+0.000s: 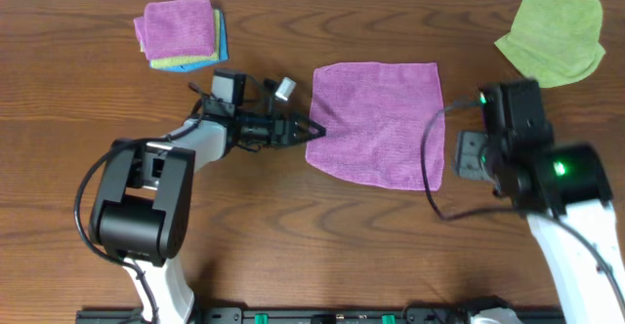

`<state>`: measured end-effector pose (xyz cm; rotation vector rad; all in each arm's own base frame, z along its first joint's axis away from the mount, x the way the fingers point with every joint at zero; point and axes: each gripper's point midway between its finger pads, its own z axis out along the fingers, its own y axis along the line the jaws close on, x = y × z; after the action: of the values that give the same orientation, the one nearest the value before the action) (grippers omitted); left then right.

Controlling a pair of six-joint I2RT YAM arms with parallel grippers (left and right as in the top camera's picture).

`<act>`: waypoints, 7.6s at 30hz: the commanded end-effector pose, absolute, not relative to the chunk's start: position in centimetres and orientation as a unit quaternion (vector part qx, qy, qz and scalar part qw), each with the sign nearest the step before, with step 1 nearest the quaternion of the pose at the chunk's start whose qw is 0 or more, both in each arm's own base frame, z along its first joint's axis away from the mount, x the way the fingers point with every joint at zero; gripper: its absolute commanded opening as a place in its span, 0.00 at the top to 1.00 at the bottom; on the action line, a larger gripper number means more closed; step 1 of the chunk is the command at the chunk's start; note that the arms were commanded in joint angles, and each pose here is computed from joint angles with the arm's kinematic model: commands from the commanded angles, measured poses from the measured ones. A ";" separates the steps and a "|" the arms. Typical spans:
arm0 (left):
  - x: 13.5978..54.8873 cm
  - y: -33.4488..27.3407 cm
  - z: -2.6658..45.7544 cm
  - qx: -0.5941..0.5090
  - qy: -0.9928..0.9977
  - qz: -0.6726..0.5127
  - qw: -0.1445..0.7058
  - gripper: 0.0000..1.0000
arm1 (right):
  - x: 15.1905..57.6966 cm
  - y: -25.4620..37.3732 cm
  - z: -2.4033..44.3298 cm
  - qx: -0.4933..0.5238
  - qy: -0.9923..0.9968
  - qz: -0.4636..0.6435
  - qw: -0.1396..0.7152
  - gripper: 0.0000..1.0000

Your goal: Fold the cloth

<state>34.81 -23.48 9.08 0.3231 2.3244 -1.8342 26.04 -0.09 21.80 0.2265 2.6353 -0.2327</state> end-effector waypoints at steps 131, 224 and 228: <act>37.5 -23.4 2.4 0.089 0.942 -0.313 0.079 0.29 | 32.2 0.4 0.5 0.161 0.959 0.186 0.142 0.27; 38.5 -25.7 1.5 0.011 0.913 -0.406 0.038 0.94 | 29.1 0.8 -6.9 0.181 0.960 0.212 0.026 0.99; 38.7 -26.6 2.8 0.022 0.898 -0.437 0.038 0.94 | 29.7 0.9 -6.1 0.182 0.958 0.221 0.027 0.98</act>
<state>39.01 -26.16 2.81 0.0767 2.7495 -1.2686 34.63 1.58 -0.97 0.4448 2.7325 0.8370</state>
